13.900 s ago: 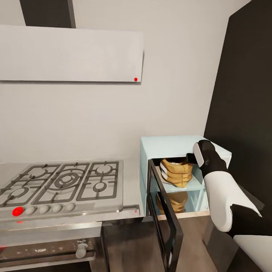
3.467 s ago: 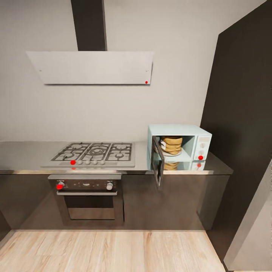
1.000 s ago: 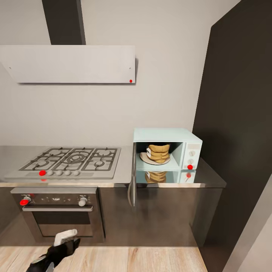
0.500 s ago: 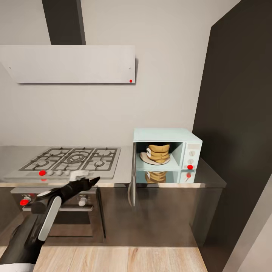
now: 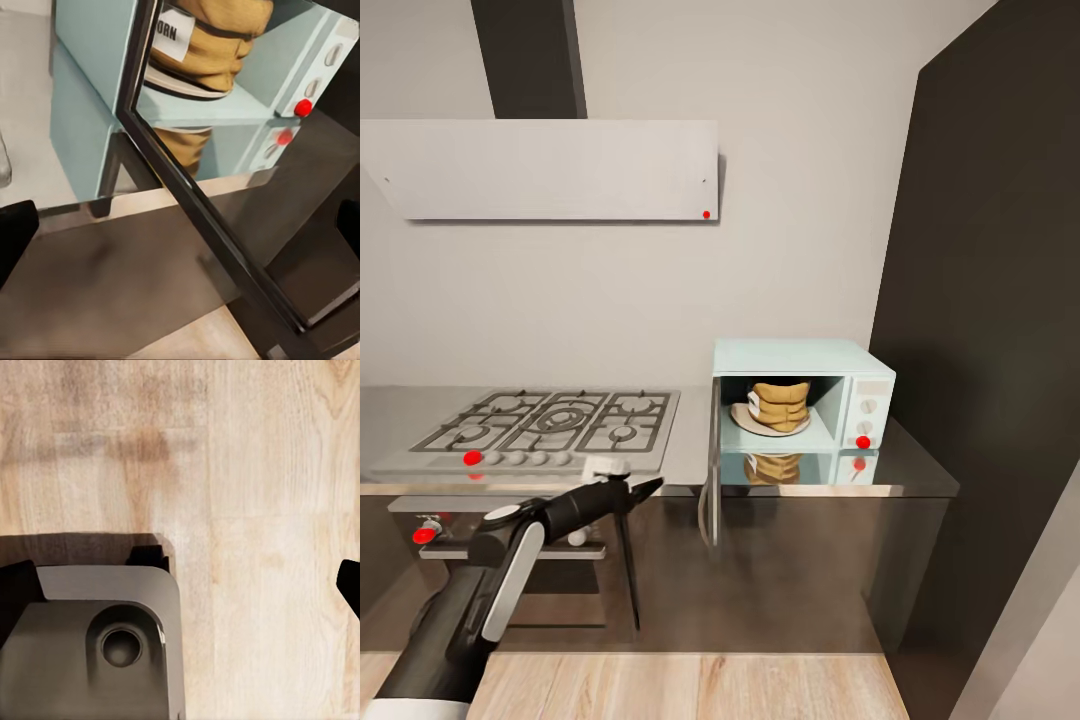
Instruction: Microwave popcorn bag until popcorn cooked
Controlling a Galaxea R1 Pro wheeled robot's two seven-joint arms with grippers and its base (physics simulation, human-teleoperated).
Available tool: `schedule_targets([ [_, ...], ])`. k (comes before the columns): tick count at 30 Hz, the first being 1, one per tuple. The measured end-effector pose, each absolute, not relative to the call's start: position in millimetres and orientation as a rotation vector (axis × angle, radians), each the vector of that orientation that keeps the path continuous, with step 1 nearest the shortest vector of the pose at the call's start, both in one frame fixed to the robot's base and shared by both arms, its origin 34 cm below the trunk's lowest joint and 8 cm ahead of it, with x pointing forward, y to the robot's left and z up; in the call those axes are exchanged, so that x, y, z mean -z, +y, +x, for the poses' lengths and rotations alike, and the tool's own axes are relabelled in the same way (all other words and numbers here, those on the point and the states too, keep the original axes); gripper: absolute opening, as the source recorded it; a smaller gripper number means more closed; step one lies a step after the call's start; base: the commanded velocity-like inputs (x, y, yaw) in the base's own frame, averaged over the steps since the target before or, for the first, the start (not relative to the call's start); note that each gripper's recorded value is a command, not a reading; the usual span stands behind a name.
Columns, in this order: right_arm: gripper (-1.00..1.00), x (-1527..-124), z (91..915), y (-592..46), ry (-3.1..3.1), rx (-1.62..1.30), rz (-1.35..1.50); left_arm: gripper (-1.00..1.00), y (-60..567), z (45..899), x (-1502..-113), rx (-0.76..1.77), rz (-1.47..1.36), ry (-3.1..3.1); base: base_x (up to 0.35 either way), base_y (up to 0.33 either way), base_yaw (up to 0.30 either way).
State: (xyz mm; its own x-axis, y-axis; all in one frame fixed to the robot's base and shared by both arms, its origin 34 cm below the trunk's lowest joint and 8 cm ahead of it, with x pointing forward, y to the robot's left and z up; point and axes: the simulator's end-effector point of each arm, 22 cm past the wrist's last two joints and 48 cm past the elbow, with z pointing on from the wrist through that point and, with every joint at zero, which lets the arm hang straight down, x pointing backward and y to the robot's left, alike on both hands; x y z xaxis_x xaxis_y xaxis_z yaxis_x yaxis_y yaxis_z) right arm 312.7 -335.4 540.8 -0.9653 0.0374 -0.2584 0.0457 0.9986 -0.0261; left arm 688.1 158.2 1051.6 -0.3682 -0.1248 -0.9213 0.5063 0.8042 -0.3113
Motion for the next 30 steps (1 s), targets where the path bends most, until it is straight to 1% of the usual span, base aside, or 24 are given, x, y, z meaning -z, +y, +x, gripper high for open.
schedule_targets([
  [8,1.0,-541.1,312.7,-337.4,2.879,0.051,0.059,1.0,157.3,684.7,-1049.8,0.703,0.3,1.846,0.027,0.0,0.0],
  [23,1.0,-541.4,313.5,-337.7,2.875,0.052,0.06,1.0,154.9,684.6,-1049.3,0.696,0.307,1.844,0.238,0.0,-0.001],
  [30,1.0,-541.2,313.2,-337.8,2.877,0.053,0.061,1.0,153.1,684.8,-1050.4,0.7,0.308,1.839,0.018,0.0,-0.195],
])
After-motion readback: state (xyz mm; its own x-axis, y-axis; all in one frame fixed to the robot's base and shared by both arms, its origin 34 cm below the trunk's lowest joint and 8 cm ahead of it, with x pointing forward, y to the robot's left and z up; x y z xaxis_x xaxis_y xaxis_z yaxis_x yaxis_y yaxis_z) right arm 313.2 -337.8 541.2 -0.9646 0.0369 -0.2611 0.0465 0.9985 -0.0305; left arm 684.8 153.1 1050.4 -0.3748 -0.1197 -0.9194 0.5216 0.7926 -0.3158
